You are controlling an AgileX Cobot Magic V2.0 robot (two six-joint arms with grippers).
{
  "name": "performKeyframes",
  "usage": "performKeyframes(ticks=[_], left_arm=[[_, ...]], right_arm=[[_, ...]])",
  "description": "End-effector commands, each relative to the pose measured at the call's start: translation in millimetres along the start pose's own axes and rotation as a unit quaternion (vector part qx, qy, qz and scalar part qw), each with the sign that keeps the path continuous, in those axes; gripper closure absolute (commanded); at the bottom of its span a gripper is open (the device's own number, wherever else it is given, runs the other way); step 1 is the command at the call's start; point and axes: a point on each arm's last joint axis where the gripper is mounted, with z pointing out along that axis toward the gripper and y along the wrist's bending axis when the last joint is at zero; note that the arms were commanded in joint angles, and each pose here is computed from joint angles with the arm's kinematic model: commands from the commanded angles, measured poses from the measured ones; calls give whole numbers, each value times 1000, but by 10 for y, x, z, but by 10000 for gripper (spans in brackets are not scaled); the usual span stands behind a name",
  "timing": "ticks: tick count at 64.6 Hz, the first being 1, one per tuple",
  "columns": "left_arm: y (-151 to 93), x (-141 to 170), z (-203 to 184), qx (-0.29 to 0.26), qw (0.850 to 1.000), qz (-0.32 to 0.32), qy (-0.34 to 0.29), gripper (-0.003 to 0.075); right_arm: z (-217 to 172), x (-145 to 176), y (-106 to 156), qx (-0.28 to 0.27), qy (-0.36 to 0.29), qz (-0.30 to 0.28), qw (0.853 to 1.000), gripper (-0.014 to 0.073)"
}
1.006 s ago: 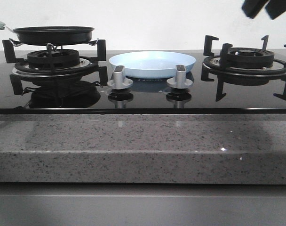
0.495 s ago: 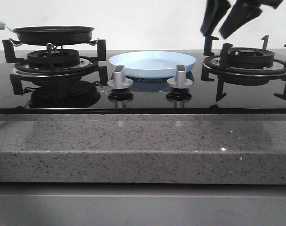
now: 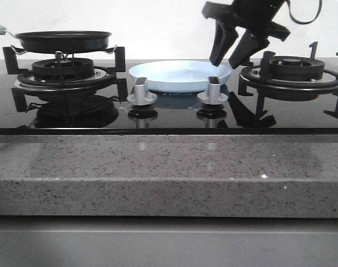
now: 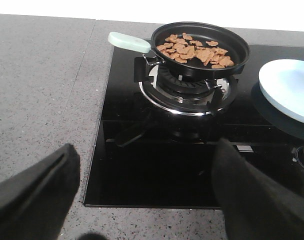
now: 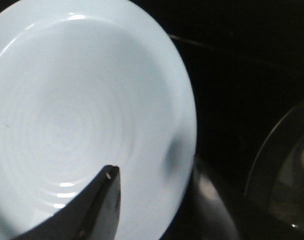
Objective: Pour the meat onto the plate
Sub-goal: 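Lower the right gripper to the rim of the light blue plate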
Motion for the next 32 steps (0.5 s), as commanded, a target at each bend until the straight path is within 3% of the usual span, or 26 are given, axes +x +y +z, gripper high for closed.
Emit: performKeyframes(ticks=[1, 14, 25, 32], left_arm=[[-18, -137, -25, 6, 999, 0, -44, 176], [-18, -137, -25, 6, 999, 0, -44, 176], [-18, -137, -25, 6, 999, 0, -44, 176], [-18, -137, -25, 6, 999, 0, -44, 176]], right_arm=[[-320, -162, 109, -6, -61, -17, 998, 233], [-227, -151, 77, -5, -55, -14, 998, 241], [-213, -138, 75, -6, -48, -13, 999, 420], [-180, -116, 67, -8, -35, -13, 999, 453]])
